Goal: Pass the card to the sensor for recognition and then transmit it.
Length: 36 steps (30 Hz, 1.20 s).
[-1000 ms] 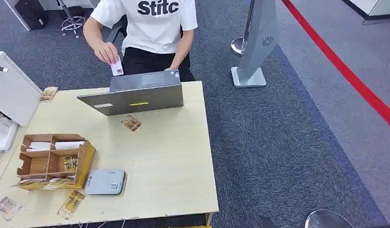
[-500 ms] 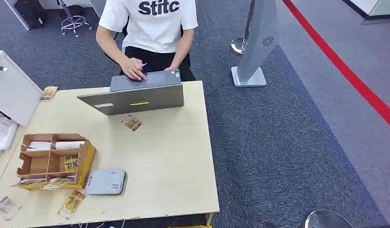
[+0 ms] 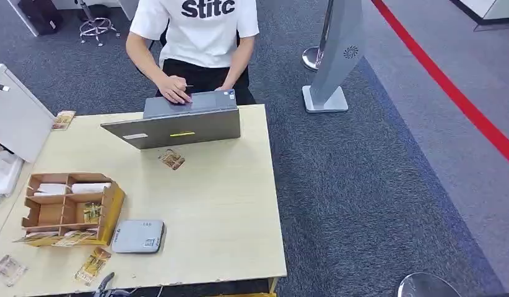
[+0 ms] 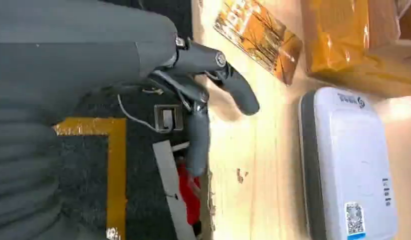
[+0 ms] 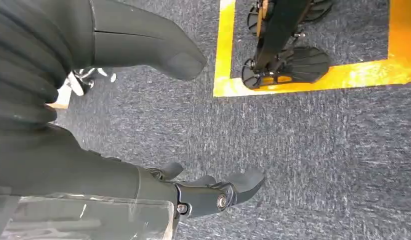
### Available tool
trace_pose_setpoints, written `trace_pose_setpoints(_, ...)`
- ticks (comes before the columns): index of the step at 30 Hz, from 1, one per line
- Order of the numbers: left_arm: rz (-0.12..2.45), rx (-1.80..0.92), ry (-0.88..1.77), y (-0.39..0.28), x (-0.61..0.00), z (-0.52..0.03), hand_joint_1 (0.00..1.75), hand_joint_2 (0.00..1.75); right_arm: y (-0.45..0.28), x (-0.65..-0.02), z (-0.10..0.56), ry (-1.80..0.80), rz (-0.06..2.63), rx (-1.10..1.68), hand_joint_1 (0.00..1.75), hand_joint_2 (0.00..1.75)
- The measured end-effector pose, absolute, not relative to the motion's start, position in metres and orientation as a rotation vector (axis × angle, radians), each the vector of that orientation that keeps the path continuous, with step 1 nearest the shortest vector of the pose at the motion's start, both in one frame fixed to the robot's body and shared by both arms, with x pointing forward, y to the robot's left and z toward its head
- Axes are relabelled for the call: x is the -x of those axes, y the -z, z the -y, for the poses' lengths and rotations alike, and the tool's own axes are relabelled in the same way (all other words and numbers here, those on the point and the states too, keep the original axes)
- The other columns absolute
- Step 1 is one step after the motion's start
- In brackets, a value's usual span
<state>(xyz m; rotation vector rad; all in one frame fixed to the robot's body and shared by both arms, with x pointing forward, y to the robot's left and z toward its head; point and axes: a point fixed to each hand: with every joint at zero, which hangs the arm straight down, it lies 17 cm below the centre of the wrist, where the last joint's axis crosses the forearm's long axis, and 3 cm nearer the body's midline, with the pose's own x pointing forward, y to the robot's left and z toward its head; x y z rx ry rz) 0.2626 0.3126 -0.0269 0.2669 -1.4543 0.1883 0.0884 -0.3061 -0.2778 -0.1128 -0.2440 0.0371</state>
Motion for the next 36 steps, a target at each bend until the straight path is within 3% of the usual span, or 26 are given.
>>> trace_pose_setpoints(11, 1.503, -0.326, -0.221, -0.011, -0.257, -0.324, 0.0, 1.75, 0.278, -0.085, 0.308, 0.002, 0.243, 0.114, 0.0, 1.75)
trace_pose_setpoints(18, 1.359, -0.337, 0.027, 0.047, -0.242, -0.299, 0.0, 1.75, 0.279, -0.083, 0.306, 0.014, 0.235, 0.104, 0.0, 1.75)
trace_pose_setpoints(36, 1.219, -0.341, 0.025, 0.071, -0.198, -0.282, 0.0, 1.75, 0.28, -0.073, 0.308, 0.053, 0.223, 0.106, 0.0, 1.75)
